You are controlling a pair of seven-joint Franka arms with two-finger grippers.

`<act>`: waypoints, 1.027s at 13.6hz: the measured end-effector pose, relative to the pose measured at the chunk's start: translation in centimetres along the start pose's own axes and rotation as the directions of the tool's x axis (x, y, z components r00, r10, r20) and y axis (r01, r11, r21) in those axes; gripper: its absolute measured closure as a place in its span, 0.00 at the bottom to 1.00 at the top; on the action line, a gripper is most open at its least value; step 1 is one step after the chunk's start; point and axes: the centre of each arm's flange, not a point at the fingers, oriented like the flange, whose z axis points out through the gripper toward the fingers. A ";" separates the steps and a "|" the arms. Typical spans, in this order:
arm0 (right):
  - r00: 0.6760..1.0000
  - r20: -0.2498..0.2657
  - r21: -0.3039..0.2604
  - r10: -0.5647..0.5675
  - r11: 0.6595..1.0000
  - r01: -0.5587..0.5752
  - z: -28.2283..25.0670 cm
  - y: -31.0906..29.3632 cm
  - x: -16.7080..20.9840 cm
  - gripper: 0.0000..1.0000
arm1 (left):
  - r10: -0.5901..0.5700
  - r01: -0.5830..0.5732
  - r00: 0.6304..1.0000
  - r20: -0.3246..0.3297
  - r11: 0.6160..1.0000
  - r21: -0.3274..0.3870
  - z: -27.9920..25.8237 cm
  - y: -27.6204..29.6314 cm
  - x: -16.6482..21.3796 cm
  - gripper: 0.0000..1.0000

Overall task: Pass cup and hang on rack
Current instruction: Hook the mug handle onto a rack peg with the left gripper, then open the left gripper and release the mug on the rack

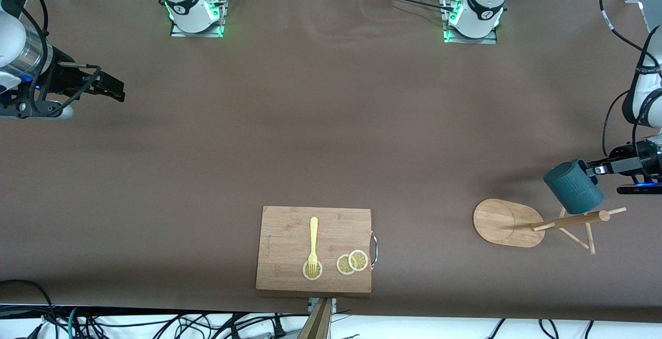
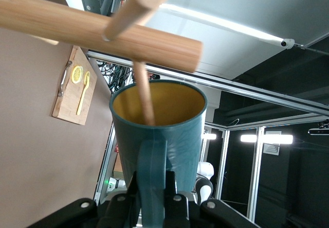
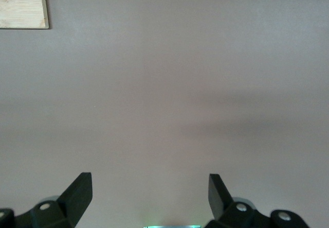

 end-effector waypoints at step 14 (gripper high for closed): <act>1.000 0.000 0.000 0.000 1.000 0.000 0.0 0.0 0.0 0.00 | -0.071 0.070 0.997 -0.004 0.992 -0.104 -1.8 -3.8 1.1 0.79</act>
